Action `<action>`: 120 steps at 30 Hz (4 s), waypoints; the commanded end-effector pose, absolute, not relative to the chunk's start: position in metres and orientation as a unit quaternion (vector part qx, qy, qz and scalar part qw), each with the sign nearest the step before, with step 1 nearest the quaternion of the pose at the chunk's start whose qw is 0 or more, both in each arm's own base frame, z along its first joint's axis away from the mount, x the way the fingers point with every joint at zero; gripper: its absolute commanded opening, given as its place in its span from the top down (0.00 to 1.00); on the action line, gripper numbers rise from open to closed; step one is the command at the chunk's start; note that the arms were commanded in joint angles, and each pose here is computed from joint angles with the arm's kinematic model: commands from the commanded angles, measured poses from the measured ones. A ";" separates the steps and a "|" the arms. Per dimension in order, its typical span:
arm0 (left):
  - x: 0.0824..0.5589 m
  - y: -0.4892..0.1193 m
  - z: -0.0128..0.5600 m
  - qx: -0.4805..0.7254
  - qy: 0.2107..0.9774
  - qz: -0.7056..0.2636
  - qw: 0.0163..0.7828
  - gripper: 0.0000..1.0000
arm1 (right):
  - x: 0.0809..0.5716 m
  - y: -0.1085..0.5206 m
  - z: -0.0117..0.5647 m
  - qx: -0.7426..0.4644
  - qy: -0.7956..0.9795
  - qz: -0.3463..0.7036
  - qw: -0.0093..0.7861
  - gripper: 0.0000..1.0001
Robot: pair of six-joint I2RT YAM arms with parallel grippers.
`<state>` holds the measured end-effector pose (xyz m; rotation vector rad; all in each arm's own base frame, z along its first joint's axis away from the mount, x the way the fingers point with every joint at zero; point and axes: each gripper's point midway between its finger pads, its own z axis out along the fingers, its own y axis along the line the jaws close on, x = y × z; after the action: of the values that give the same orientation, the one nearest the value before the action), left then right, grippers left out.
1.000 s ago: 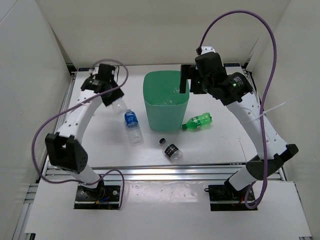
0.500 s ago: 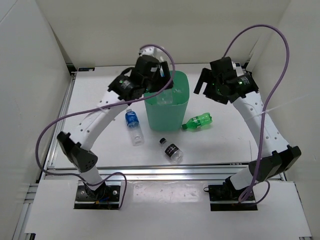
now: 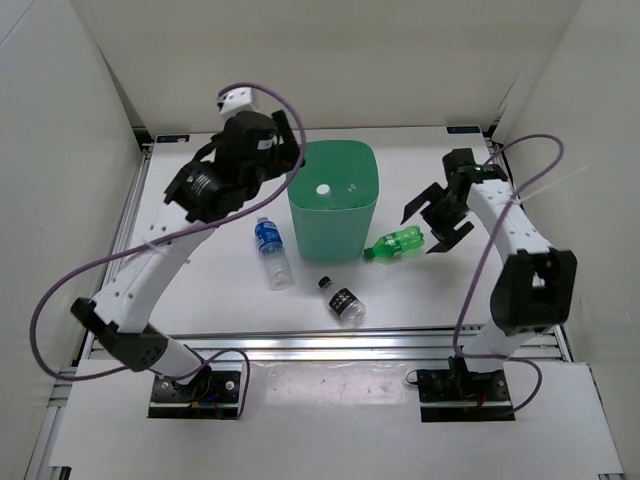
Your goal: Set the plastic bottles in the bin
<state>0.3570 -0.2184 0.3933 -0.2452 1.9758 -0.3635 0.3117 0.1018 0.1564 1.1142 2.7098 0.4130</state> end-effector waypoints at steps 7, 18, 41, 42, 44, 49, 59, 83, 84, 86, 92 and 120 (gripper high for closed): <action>0.336 -0.116 0.321 -0.195 0.847 -0.005 0.494 0.00 | 0.346 0.132 0.083 0.448 0.881 0.145 -0.041 0.00; 0.313 -0.080 0.261 -0.219 0.864 0.062 0.449 0.00 | 0.338 0.124 0.056 0.447 0.884 0.113 -0.075 0.60; 0.336 -0.115 0.143 -0.199 0.933 -0.048 0.295 0.00 | 0.381 0.266 0.340 0.031 0.904 0.227 0.360 0.16; 0.338 -0.117 0.144 -0.198 0.932 -0.055 0.297 0.00 | 0.390 0.274 0.339 0.012 0.903 0.220 0.368 0.00; 0.334 -0.120 0.140 -0.195 0.936 -0.061 0.287 0.00 | 0.385 0.259 0.348 0.015 0.908 0.192 0.373 0.00; 0.338 -0.131 0.131 -0.178 0.937 -0.088 0.286 0.00 | 0.365 0.220 0.414 0.031 0.846 0.199 0.493 0.00; 0.354 -0.157 0.075 -0.151 0.955 -0.110 0.231 0.00 | 0.333 0.200 0.397 -0.009 0.869 0.162 0.467 0.00; 0.391 -0.168 0.392 -0.148 0.834 -0.159 0.507 0.34 | 0.335 0.187 0.381 0.012 0.876 0.135 0.463 0.00; 0.400 -0.183 0.388 -0.128 0.839 -0.166 0.502 0.34 | 0.335 0.187 0.381 0.012 0.876 0.135 0.463 0.00; 0.402 -0.216 0.385 -0.101 0.841 -0.189 0.496 0.34 | 0.337 0.184 0.382 0.021 0.876 0.136 0.463 0.00; 0.403 -0.287 0.323 -0.031 0.879 -0.227 0.419 0.04 | 0.341 0.165 0.381 0.051 0.875 0.125 0.465 0.00; 0.278 -0.045 0.204 -0.260 0.875 0.016 0.409 0.00 | 0.218 0.304 0.119 -0.406 0.845 0.172 0.302 0.11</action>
<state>0.2840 -0.0369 0.2006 -0.6452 2.2134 0.1471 0.1947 0.2718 0.1094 -1.0805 2.3749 0.3963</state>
